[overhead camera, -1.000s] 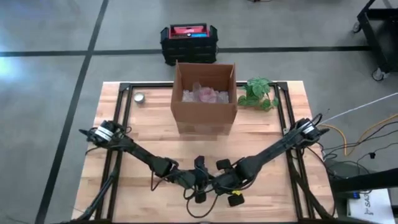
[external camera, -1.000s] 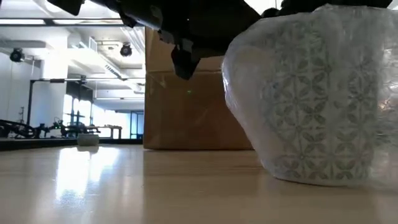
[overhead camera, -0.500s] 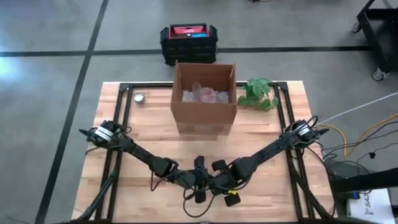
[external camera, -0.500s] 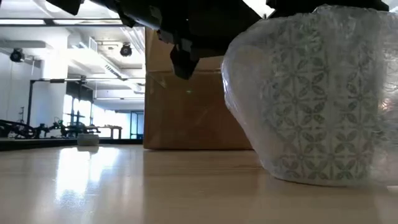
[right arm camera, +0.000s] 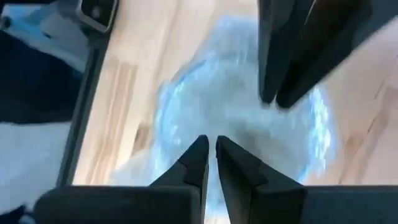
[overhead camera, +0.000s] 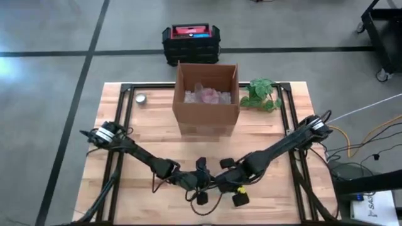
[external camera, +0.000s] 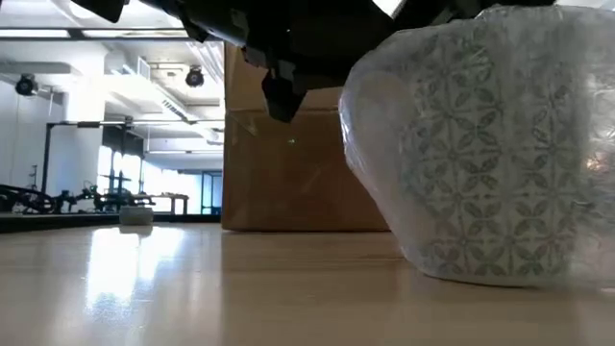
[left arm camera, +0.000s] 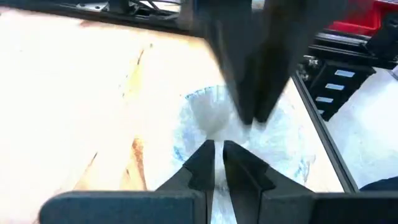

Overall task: Wrap mug
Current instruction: Wrap the white mug in bubble wrap

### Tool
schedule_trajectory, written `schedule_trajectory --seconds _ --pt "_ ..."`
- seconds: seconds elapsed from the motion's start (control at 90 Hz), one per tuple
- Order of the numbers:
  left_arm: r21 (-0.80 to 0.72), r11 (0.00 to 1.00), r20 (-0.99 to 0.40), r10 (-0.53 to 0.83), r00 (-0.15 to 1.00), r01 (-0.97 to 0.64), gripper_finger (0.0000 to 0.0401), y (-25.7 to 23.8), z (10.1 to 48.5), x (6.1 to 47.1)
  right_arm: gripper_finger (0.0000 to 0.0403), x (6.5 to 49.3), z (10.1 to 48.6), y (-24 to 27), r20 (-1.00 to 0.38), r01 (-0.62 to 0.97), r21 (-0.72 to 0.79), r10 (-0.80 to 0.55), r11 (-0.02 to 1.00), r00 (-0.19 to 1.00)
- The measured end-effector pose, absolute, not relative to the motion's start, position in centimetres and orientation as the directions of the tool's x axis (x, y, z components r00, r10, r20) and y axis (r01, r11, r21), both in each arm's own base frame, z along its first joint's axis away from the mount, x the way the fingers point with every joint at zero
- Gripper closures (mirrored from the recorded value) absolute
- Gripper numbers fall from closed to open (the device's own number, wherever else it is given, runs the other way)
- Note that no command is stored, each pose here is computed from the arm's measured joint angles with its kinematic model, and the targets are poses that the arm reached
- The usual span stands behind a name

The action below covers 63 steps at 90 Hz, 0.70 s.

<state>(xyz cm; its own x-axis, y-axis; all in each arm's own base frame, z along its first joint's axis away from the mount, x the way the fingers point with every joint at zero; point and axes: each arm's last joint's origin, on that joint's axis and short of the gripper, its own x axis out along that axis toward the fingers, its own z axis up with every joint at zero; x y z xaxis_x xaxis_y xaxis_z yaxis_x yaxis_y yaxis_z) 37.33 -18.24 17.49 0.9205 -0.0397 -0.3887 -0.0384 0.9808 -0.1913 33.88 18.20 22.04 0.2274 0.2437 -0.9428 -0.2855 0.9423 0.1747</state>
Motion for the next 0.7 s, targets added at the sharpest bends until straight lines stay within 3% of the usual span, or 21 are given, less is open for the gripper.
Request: schedule_trajectory --seconds 0.189,0.478,0.7 --pt "-0.192 0.981 -0.389 -0.041 0.920 -0.038 0.0379 -18.2 17.5 37.3 0.0384 35.0 20.3 18.3 -0.941 -0.277 0.121 0.199 0.953 0.274" --pt "-0.187 0.982 -0.388 -0.045 0.921 -0.031 0.0379 -18.3 17.5 37.4 0.0385 36.0 14.9 18.9 -0.970 -0.267 0.104 0.157 0.958 0.186" --pt "-0.174 0.984 -0.394 -0.043 0.918 -0.029 0.0379 -18.2 17.4 37.3 0.0385 36.2 14.2 19.0 -0.972 -0.288 0.097 0.153 0.953 0.179"
